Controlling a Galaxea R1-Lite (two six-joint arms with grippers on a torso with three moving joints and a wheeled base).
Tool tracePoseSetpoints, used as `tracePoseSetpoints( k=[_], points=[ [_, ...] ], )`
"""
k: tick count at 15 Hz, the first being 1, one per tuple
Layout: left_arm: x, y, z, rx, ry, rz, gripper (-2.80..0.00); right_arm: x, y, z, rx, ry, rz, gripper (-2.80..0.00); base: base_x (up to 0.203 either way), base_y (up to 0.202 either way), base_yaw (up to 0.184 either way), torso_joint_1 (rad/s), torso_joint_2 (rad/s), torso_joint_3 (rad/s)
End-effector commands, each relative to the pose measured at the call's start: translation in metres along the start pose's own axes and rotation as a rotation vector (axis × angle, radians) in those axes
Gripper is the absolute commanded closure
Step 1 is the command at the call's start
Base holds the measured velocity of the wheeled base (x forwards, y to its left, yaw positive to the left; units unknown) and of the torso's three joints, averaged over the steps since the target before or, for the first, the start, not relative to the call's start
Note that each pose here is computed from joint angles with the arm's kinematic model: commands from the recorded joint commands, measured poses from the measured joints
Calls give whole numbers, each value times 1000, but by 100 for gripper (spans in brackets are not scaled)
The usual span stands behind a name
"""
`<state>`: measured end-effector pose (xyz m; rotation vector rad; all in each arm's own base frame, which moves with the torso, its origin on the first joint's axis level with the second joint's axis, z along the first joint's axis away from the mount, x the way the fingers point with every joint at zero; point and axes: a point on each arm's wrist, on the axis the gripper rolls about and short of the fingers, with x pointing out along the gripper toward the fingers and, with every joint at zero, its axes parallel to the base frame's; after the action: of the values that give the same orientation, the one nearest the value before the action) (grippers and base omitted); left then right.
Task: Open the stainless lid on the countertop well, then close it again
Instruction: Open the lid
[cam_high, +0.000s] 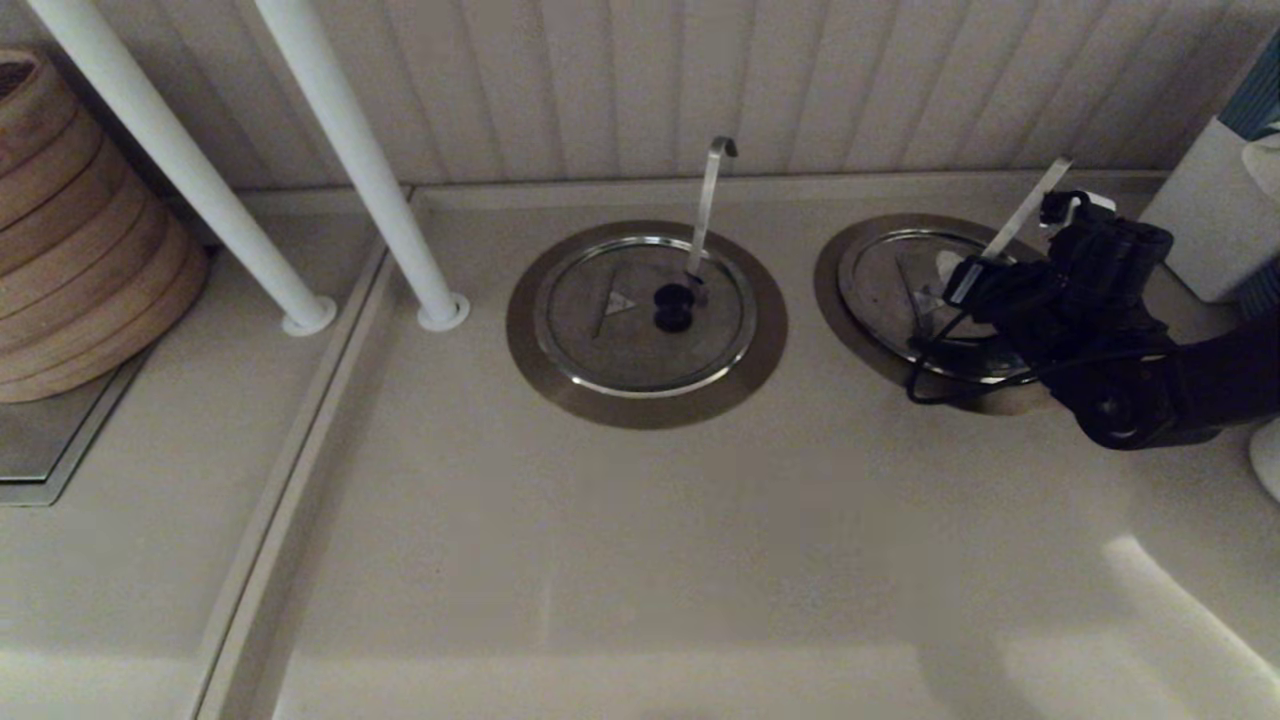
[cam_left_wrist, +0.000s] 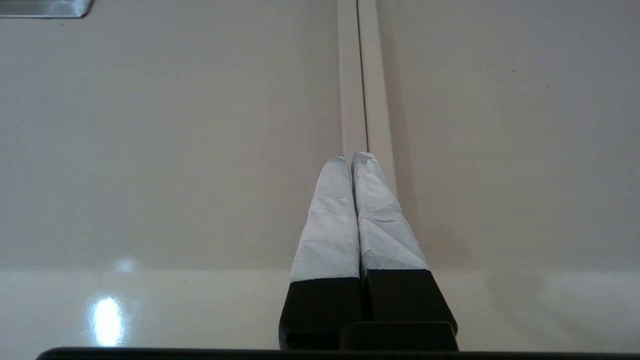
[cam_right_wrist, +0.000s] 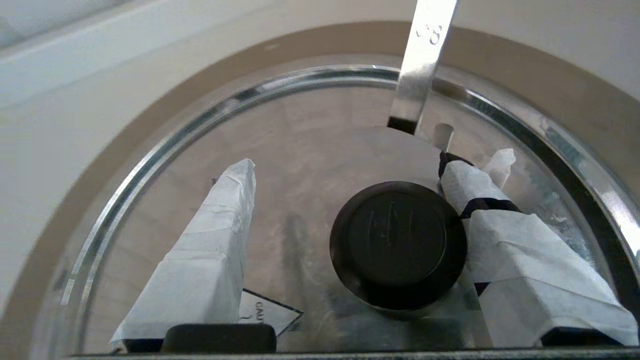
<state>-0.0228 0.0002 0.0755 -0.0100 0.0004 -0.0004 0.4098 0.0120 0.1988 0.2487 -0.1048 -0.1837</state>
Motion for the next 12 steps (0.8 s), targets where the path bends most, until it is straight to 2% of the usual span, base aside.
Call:
tracePoseSetpoints(
  k=[1,12],
  points=[
    [0,0,0,-1,1,0,0,-4,4,5,6,-14,11,-280,0,0,0,0,0,0],
    [0,0,0,-1,1,0,0,-17,21,17,25,-33,56,-280,0,0,0,0,0,0]
  ],
)
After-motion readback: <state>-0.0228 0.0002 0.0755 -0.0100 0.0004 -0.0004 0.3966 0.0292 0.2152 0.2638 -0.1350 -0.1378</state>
